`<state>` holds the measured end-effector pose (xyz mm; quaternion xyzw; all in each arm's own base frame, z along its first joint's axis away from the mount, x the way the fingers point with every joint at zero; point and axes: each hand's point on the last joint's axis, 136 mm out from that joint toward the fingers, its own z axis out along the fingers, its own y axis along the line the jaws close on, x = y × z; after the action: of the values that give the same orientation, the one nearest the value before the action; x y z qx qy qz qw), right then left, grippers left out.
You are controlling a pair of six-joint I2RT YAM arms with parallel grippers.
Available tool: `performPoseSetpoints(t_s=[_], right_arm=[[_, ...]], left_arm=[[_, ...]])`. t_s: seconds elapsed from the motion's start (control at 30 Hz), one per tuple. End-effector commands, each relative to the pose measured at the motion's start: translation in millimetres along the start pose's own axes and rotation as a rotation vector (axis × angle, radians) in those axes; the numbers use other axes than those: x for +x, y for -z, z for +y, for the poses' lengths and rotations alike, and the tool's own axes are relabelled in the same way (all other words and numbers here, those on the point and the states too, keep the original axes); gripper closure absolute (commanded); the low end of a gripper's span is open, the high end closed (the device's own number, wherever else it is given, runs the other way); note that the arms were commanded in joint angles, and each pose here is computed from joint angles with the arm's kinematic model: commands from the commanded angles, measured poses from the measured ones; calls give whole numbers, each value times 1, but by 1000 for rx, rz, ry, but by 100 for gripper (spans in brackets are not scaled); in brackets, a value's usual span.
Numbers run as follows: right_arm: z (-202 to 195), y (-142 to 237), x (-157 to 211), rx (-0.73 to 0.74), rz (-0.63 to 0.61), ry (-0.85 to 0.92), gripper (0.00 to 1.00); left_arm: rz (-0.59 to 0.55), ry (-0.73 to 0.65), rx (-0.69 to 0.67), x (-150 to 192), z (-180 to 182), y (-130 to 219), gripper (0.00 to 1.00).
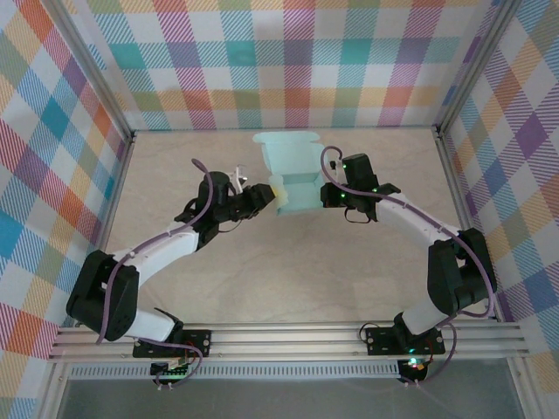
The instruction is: Fold the paper box
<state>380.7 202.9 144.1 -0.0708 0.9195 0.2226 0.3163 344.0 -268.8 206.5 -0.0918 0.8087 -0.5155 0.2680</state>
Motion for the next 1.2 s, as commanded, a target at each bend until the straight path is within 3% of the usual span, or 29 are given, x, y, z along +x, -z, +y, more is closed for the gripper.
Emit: performPoseSetpoints(t_s=[0.0,0.13,0.27,0.77,1.17], right_arm=[[4,6,-8,-9,-16,5,100],[1,10,-8,16,-25,21,100],[-1,12,-8,41,-25,33,100],[-9,14,0,223,-8,117,100],[-8,-4,40,195,54,-31,100]], left_arm=[[20,-24,33,1,-17,-7,66],[47,-6,-15,5,-6,-12,67],[66,-3,-31,8,-4,-17,75],[147,37,-235,25,39,-33,75],[230,67,-365,48,79,-43,78]])
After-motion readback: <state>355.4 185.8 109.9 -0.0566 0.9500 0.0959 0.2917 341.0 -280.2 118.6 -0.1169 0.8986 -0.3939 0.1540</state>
